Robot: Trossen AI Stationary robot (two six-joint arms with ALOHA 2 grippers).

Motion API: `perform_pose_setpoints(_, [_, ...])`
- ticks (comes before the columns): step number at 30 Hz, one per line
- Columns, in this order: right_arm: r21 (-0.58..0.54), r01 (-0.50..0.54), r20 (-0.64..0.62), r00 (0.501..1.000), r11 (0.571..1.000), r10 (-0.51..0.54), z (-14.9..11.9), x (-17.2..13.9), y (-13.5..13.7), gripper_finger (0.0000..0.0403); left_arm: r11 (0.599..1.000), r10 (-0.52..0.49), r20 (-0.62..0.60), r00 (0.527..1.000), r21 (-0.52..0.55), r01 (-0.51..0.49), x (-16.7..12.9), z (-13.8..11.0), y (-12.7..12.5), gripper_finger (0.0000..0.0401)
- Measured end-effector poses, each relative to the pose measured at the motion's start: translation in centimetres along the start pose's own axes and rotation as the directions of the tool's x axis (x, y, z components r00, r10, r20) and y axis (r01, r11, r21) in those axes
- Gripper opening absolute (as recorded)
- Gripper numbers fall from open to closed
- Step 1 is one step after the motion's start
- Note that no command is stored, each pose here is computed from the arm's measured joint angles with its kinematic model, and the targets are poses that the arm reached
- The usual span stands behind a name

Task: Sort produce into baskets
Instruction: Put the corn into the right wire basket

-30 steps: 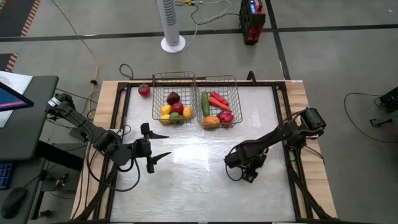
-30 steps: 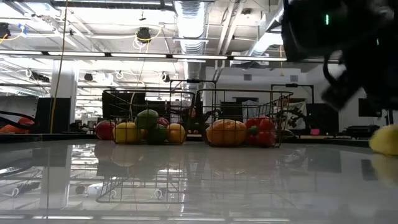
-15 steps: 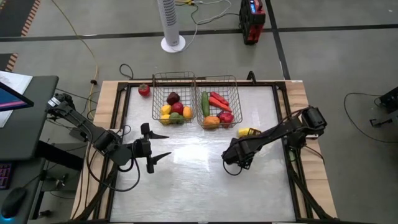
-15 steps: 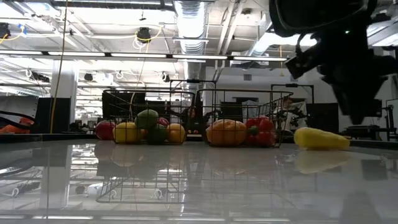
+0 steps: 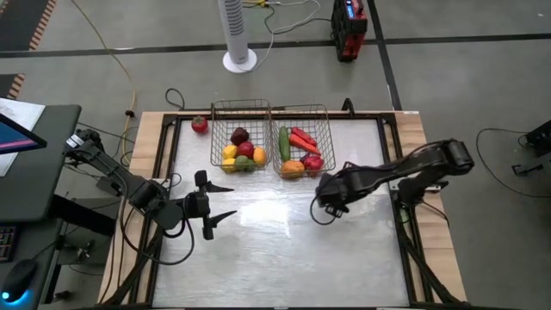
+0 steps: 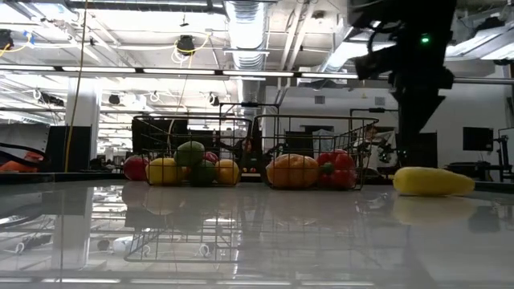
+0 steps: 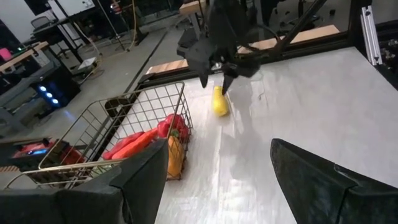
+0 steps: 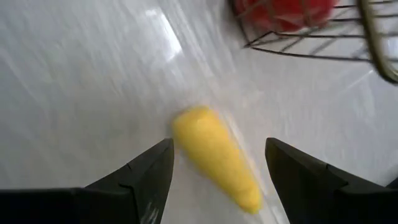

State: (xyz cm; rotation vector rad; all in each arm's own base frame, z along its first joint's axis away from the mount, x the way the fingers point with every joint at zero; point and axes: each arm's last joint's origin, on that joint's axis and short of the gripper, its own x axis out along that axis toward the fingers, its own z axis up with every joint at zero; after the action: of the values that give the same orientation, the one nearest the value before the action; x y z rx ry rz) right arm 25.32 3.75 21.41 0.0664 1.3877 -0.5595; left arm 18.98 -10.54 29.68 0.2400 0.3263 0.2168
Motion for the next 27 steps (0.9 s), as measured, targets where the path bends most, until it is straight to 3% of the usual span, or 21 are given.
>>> perform_pose_setpoints(8, [0.04,-0.049,0.054,0.997,0.998,0.047,-3.5,1.5,-1.7,0.0281,1.0,0.0,-0.001,1.0,0.001,0.0,0.0,0.0,0.0,0.027])
perform_pose_setpoints(15, [-0.018,-0.244,0.03,0.969,0.97,0.244,-4.2,4.1,-0.5,0.0281,1.0,0.001,0.0,1.0,0.0,-0.001,0.0,0.0,0.0,0.027])
perform_pose_setpoints(18, [-0.041,-0.241,-0.017,0.97,0.97,0.241,-4.6,4.7,-0.2,0.0281,1.0,0.002,0.0,1.0,0.0,-0.002,0.0,0.0,0.0,0.027])
perform_pose_setpoints(23, [-0.039,-0.23,0.015,0.973,0.972,0.23,-4.3,4.3,-0.2,0.0281,1.0,0.002,-0.001,1.0,0.0,-0.002,0.0,0.0,0.0,0.027])
perform_pose_setpoints(27, [0.027,-0.22,0.022,0.975,0.975,0.219,-3.5,2.7,-0.3,0.0281,1.0,0.002,-0.001,1.0,0.0,-0.002,0.0,0.0,0.0,0.027])
